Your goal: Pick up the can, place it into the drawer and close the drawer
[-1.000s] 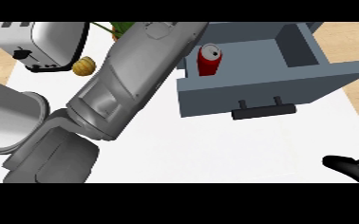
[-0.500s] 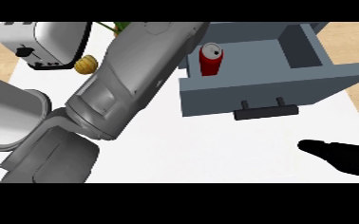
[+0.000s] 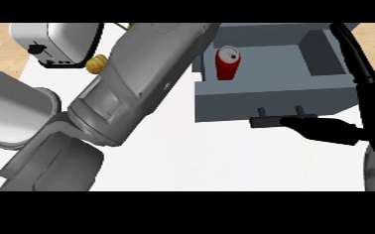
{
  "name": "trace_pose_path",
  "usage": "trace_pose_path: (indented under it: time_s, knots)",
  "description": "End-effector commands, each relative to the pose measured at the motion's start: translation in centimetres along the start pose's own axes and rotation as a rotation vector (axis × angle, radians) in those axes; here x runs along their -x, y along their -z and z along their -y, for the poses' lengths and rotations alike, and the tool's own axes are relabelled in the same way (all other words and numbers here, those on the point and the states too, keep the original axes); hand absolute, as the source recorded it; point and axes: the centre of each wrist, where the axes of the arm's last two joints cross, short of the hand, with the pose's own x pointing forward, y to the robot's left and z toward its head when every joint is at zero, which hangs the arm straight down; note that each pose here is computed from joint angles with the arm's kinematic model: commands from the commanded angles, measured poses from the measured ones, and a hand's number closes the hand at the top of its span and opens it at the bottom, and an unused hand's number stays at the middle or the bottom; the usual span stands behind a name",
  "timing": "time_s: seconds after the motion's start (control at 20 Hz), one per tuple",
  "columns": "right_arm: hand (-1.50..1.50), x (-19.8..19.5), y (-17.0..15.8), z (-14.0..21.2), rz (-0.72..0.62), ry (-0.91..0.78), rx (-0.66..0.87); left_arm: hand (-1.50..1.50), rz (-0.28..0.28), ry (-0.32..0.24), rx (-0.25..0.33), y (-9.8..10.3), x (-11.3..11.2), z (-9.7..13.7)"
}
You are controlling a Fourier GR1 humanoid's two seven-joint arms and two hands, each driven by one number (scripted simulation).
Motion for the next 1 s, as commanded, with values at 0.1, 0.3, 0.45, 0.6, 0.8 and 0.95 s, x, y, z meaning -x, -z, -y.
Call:
trace_pose_path:
  time_s: [0.1,0.3,0.45,0.6,0.8,0.95]
  knots:
    - [-1.5,1.5,3.0,-4.3,0.022,-0.173,-0.069,-1.5,0.027,0.028,0.009,0.0,-0.3,0.2]
    - [-1.5,3.3,3.5,-6.6,-0.013,-0.268,-0.123,-1.5,-0.001,0.029,0.008,0.0,0.6,-0.1]
    - [-1.5,4.5,4.4,-8.7,-0.002,-0.321,-0.122,-1.5,-0.018,0.012,0.013,0.9,-0.1,-1.5]
    - [-1.5,6.5,4.3,-10.8,0.008,-0.352,-0.135,-1.5,-0.017,-0.009,0.008,1.0,0.6,-2.3]
    - [-1.5,6.8,6.4,-13.8,-0.011,-0.383,-0.106,-1.5,0.0,0.0,-0.011,1.7,-1.2,-3.7]
    - [-1.5,7.8,7.4,-14.5,-0.029,-0.412,-0.07,-1.5,0.001,0.011,-0.016,1.5,0.9,-4.2]
